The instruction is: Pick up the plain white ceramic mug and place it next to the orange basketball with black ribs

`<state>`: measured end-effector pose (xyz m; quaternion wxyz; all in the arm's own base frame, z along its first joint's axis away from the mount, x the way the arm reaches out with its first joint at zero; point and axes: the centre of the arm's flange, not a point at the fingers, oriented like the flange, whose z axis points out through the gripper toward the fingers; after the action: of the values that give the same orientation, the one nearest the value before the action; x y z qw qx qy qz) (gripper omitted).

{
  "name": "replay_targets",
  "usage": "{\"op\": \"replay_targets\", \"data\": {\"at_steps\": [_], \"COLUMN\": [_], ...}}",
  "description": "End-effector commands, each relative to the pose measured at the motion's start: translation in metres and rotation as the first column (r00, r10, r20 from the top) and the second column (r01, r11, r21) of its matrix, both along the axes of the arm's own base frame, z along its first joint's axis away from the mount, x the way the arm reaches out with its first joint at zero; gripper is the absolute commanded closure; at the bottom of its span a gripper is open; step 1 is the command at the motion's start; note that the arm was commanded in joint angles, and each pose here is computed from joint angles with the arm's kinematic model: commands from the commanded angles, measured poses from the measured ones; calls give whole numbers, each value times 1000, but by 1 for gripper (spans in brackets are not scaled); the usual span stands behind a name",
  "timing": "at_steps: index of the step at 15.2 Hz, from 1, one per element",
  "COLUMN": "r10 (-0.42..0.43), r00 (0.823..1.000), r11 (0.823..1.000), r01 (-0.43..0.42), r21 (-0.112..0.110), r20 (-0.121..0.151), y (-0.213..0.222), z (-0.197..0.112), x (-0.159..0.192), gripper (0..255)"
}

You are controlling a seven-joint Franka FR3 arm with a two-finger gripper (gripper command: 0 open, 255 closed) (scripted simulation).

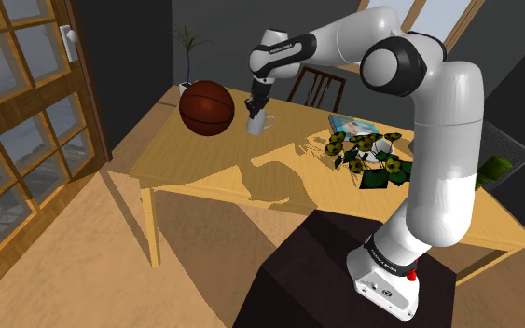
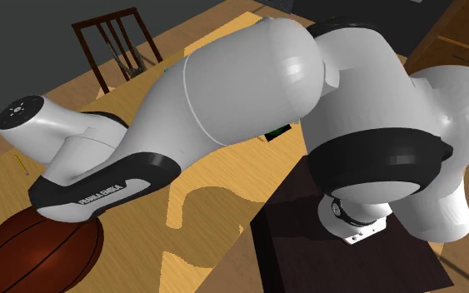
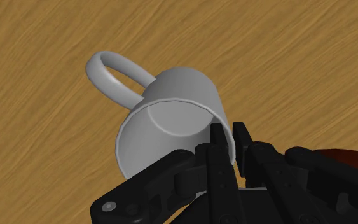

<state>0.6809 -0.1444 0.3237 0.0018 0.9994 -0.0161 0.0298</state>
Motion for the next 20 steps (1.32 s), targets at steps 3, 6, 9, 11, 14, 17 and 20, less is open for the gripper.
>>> {"op": "replay_targets", "data": {"at_steps": [3, 6, 9, 11, 14, 17, 20], "r10": [0, 0, 0, 0, 0, 0, 0], "r00": [1000, 1000, 1000, 1000, 1000, 1000, 1000], "r11": [1000, 1000, 1000, 1000, 1000, 1000, 1000], "r01": [0, 0, 0, 0, 0, 0, 0], "r21": [0, 0, 0, 0, 0, 0, 0], "r20": [1, 1, 1, 1, 1, 1, 1], "y": [0, 0, 0, 0, 0, 0, 0], "z": [-22, -38, -38, -38, -38, -38, -38], "x": [0, 0, 0, 0, 0, 0, 0], "gripper": [255, 255, 255, 255, 255, 0, 0]}}
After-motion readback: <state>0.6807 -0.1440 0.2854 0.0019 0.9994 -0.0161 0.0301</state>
